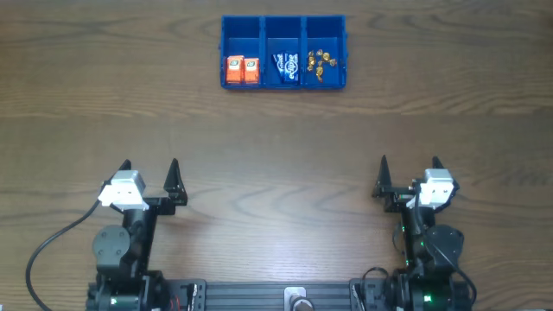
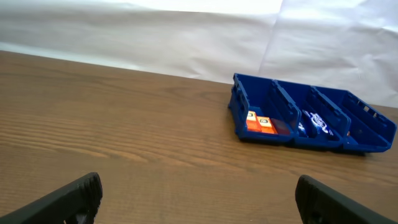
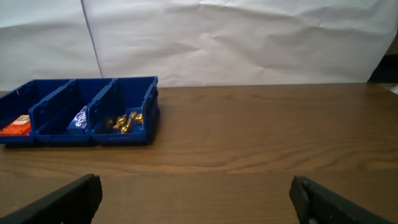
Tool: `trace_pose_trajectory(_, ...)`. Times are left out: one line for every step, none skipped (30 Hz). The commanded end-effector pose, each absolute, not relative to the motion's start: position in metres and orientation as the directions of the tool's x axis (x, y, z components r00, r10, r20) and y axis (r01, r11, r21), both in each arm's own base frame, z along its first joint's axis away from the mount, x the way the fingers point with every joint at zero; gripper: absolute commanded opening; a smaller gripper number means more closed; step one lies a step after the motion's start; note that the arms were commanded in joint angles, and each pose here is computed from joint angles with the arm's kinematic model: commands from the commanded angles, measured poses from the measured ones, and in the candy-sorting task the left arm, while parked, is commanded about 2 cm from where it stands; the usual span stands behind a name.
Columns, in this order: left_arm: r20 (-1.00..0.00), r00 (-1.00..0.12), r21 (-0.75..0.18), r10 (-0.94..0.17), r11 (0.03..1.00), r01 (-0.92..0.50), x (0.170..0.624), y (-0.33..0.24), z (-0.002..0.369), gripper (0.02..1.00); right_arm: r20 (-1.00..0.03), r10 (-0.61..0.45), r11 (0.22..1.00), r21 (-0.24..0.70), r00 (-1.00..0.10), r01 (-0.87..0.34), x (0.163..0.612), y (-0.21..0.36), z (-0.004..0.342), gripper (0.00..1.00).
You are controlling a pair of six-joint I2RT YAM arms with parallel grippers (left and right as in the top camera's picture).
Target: Sort Candies Into Trays
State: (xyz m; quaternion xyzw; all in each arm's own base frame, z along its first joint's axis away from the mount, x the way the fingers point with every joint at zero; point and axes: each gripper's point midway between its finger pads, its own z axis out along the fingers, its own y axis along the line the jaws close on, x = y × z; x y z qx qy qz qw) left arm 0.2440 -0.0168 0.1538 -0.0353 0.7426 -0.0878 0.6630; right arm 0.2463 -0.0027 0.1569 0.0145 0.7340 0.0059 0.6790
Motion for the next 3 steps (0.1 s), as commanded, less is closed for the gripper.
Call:
trace_pose_trajectory(-0.973, -0.166, -0.175, -0.162, 0.982, 0.067, 0.2432, -0.0181, 0.1374, 0.996, -0.997, 0.015, 1.0, 0.014, -0.078, 0.017, 0.2458, -0.0039, 0.1561, 0.998)
trace_pose_trajectory(-0.973, -0.166, -0.175, -0.162, 0.982, 0.067, 0.2432, -0.0181, 0.1374, 0.998, -0.997, 0.015, 1.0, 0.014, -0.078, 0.017, 0.2458, -0.0039, 0.1561, 0.996)
trace_pose_trajectory(-0.973, -0.166, -0.175, -0.162, 0.982, 0.067, 0.2432, -0.0181, 0.1374, 0.998, -0.997, 0.015, 1.0, 0.014, -0.078, 0.017, 0.2458, -0.0039, 0.1561, 0.998)
